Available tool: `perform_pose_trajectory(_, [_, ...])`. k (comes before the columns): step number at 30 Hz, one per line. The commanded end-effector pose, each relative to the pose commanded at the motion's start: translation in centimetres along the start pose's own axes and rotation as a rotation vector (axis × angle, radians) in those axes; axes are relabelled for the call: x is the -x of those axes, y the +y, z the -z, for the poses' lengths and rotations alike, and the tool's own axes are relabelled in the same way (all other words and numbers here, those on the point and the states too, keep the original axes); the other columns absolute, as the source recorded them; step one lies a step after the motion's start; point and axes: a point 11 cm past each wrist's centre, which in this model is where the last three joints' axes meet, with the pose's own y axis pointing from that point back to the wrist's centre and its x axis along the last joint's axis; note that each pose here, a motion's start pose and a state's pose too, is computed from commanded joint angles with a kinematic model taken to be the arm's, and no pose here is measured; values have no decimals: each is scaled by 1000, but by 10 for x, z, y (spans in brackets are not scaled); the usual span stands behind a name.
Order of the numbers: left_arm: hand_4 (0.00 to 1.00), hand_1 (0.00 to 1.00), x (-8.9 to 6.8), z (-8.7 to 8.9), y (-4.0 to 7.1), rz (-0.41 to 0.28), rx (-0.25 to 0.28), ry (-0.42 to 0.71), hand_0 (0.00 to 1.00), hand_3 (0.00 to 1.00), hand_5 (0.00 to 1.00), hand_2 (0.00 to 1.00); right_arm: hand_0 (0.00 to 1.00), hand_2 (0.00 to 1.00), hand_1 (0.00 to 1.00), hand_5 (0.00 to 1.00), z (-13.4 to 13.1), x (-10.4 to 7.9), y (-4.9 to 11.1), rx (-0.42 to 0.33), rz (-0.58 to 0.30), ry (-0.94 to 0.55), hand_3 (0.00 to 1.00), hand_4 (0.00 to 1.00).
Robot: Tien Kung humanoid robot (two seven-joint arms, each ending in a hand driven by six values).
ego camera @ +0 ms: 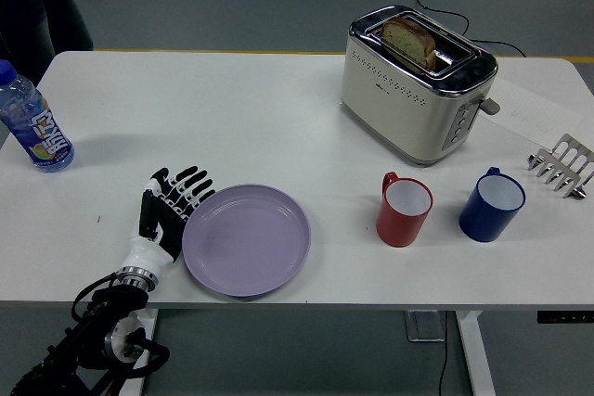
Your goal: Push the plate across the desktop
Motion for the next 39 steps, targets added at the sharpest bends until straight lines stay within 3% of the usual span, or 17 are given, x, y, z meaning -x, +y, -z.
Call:
perform_pose_trajectory(24, [464, 712, 26, 16, -2, 76, -52, -4, 700, 593, 998, 672, 601, 649, 539, 596, -2, -1, 0, 5, -7, 1, 653, 407])
perform_pose_trajectory(39, [462, 707, 19, -19, -15, 40, 43, 2, 701, 595, 998, 669, 600, 648, 540, 599, -3, -4, 0, 9, -15, 5, 653, 407])
